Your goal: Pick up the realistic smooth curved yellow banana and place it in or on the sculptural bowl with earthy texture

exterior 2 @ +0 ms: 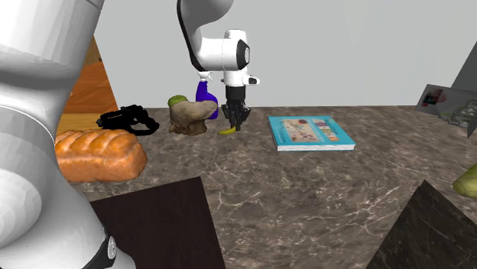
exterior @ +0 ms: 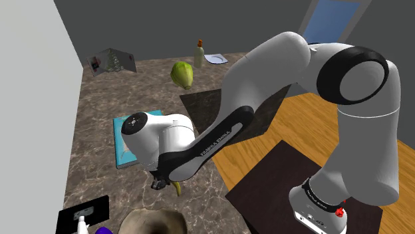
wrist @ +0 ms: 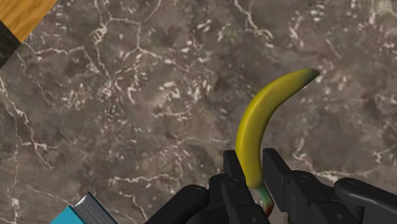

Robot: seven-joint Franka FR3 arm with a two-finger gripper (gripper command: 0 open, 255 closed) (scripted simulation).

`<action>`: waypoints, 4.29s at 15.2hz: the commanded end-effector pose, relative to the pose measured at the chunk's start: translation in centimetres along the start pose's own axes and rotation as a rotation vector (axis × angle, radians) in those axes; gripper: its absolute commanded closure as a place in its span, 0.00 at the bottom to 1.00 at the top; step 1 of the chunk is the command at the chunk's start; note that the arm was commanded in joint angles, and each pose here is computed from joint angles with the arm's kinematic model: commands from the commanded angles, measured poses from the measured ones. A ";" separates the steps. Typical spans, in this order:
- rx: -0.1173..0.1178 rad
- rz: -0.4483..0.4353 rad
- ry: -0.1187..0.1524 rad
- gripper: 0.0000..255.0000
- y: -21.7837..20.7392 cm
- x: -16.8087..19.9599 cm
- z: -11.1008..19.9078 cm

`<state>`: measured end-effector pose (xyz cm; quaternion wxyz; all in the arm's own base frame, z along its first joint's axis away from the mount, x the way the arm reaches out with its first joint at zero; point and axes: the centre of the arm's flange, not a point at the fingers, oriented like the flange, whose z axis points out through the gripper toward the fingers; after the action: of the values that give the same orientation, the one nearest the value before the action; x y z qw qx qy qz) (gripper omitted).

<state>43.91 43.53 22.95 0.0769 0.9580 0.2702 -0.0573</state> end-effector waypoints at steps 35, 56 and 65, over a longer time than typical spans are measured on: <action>0.000 0.000 0.000 1.00 -7.2 -4.5 -15.7; 0.000 0.000 0.000 1.00 -17.3 -5.8 -9.7; 0.000 0.000 0.000 0.00 -17.4 -5.8 -9.2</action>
<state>30.51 56.85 30.79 0.0769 0.9580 0.2703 -0.0574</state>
